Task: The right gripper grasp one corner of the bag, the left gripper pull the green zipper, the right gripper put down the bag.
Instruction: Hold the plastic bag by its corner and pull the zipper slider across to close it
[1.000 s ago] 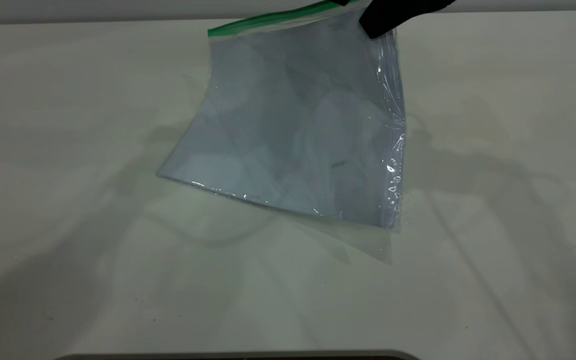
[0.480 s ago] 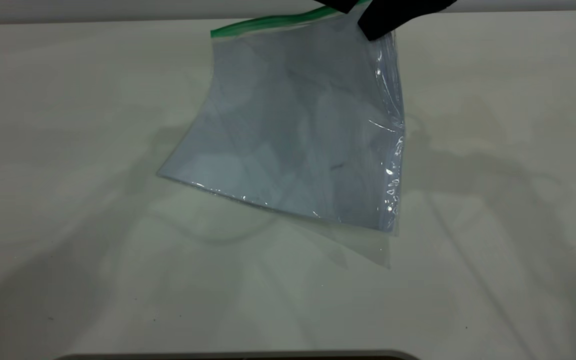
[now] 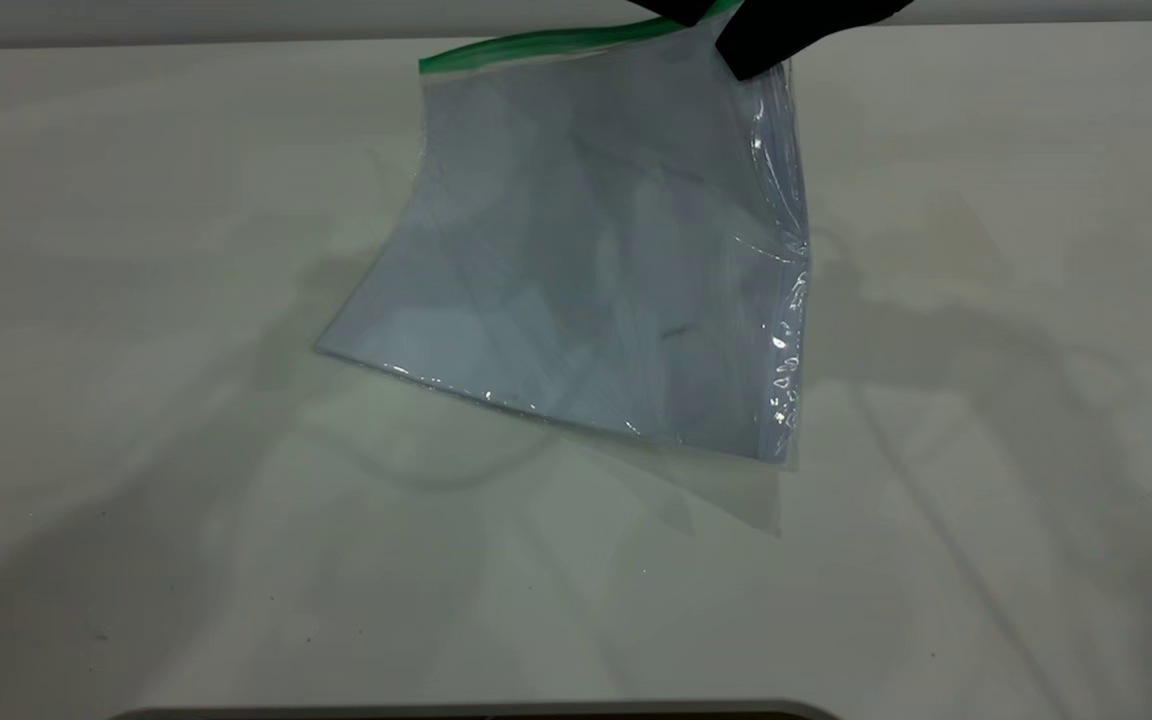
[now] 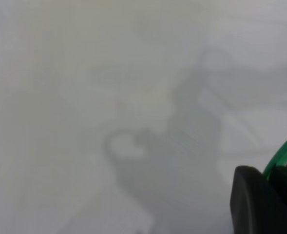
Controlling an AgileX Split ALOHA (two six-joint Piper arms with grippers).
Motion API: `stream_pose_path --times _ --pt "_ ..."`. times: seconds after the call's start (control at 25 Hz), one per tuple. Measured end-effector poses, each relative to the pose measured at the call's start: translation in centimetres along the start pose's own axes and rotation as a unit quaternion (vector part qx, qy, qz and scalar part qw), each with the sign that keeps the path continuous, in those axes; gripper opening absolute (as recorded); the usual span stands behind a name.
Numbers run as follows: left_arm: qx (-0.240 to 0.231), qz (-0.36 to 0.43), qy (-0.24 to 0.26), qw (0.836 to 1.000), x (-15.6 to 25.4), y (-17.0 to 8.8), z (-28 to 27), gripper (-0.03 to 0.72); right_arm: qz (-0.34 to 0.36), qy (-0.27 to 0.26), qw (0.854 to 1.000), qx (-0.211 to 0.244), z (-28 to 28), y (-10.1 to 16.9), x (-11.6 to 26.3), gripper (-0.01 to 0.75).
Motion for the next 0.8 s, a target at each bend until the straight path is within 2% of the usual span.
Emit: stream_pose_path --times 0.8 --pt "-0.027 0.000 -0.003 1.000 0.6 1.5 -1.8 0.060 -0.038 -0.047 0.998 0.036 -3.7 1.1 -2.5 0.033"
Point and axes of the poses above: a point on each arm's last joint axis where the gripper is mounted, z pointing out along that axis toward the gripper, y along the wrist's bending axis when the last joint is at zero, x = y × z, the point moved 3 cm from there along z, pointing out along that axis toward the gripper, and after that the axes turned 7 degrees about z, right-handed, at the moved point
